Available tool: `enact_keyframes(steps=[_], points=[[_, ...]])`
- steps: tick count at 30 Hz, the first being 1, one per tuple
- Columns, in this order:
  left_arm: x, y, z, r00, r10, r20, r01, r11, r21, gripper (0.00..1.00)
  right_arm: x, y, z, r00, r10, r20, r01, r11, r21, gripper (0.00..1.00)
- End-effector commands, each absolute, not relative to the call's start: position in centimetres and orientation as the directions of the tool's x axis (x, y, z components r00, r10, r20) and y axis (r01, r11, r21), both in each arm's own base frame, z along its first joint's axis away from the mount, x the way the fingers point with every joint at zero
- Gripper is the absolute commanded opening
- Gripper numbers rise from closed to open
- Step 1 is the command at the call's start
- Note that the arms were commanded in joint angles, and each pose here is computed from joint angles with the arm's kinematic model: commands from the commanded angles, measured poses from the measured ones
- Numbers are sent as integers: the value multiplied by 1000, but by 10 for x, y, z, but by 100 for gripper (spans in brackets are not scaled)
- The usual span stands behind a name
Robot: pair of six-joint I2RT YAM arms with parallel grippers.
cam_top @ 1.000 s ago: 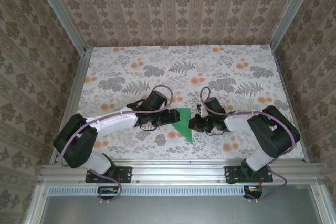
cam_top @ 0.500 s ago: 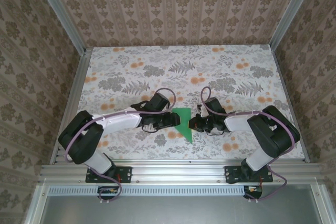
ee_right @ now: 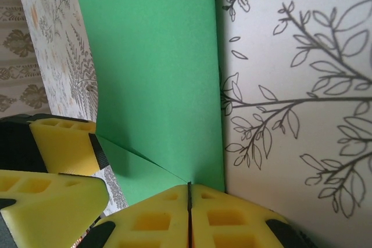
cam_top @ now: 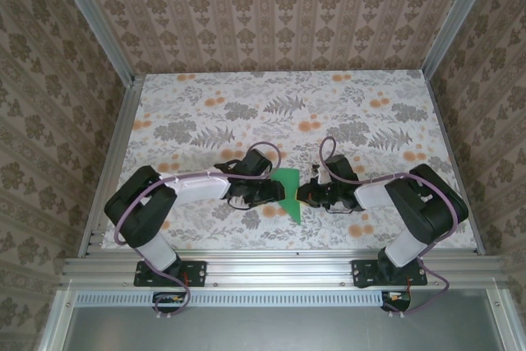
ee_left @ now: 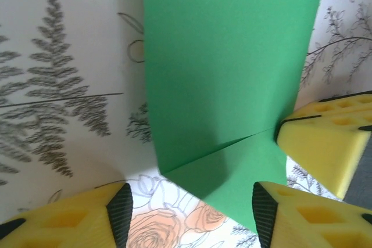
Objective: Fold a paper plane with a square sheet of paper (pick it up from the middle)
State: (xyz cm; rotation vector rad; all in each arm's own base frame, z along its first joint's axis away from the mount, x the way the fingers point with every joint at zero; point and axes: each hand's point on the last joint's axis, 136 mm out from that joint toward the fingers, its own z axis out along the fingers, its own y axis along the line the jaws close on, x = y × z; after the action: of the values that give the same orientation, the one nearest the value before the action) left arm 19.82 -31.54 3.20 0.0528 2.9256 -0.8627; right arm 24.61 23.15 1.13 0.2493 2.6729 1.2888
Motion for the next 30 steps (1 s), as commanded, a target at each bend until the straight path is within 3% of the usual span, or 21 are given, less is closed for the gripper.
enact_keyframes(steps=[1, 7, 21, 30], points=[[205, -326, 36, -994, -18, -103, 44, 821, -569, 58, 222, 201, -46, -961, 278, 7, 218, 739, 637, 9], [211, -333, 39, -991, -39, -128, 46, 801, -597, 57, 220, 201, -50, -961, 275, 17, 222, 738, 637, 9], [220, -349, 45, -986, -51, -156, 66, 750, -658, 39, 222, 202, -48, -961, 277, 19, 224, 733, 643, 10], [217, -352, 45, -988, -35, -150, 76, 739, -669, 8, 226, 203, -42, -962, 272, 3, 210, 736, 644, 12]])
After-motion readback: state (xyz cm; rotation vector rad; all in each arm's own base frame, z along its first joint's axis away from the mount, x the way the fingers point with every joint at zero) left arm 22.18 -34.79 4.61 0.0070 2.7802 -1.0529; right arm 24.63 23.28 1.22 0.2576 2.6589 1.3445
